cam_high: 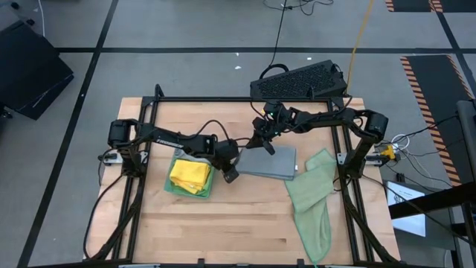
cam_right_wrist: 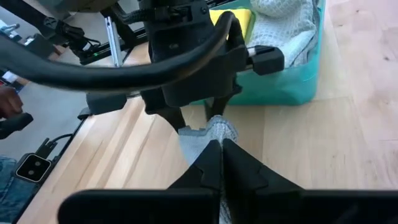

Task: Fold microfiber towels
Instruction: Fold the gray microfiber cloth

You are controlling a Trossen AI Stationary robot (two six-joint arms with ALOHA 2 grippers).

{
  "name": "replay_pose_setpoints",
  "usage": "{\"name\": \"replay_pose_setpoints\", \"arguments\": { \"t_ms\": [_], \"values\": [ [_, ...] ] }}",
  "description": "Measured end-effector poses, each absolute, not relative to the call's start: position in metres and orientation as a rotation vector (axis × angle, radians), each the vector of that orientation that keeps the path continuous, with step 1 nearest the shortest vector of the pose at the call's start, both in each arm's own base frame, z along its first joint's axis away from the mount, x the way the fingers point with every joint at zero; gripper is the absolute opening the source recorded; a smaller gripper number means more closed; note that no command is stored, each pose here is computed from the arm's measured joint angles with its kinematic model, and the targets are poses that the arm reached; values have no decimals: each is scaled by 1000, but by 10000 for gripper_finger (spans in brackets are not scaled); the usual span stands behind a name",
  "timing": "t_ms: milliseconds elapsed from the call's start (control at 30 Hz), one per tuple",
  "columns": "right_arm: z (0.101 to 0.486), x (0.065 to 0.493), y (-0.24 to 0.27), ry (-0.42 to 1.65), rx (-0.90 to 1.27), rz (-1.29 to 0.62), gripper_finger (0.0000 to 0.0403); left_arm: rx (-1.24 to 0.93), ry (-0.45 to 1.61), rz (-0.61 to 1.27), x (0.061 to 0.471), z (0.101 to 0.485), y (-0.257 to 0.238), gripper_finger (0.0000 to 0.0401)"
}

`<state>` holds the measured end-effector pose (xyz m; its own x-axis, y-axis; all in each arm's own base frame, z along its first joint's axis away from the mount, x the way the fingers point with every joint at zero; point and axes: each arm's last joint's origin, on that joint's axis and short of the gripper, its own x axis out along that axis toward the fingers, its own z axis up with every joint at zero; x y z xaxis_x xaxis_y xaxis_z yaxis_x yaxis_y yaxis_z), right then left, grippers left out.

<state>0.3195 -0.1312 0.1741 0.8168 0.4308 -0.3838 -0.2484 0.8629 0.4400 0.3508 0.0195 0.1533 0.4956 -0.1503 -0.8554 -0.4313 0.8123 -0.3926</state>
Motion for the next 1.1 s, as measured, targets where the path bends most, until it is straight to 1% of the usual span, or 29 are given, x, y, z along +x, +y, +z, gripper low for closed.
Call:
{"name": "replay_pose_setpoints", "arguments": {
  "t_ms": [167, 200, 333, 433, 533, 700, 800, 933, 1033, 1100],
  "values": [
    [174, 319, -131, 495, 387, 371, 0, -651, 1046, 189, 349, 158, 22, 20],
    [174, 319, -131, 496, 390, 370, 0, -653, 1035, 187, 350, 161, 22, 12],
    [176, 320, -131, 493, 422, 361, 0, -623, 970, 158, 347, 180, 24, 10],
    [185, 320, -130, 467, 441, 356, 0, -609, 953, 165, 339, 195, 26, 5],
    [201, 316, -128, 439, 458, 336, 0, -588, 919, 149, 330, 214, 27, 5],
    [240, 301, -118, 389, 478, 269, 0, -542, 834, 32, 314, 249, 23, 4],
    [265, 292, -102, 355, 553, 227, 0, -530, 757, -75, 304, 271, 18, 4],
    [299, 282, -64, 282, 639, 196, 0, -530, 660, -243, 295, 296, 7, 3],
    [314, 277, -34, 241, 779, 157, 0, -507, 546, -343, 295, 312, 2, 3],
    [319, 275, -14, 224, 878, 122, 0, -495, 519, -356, 292, 316, 1, 3]
  ]
}}
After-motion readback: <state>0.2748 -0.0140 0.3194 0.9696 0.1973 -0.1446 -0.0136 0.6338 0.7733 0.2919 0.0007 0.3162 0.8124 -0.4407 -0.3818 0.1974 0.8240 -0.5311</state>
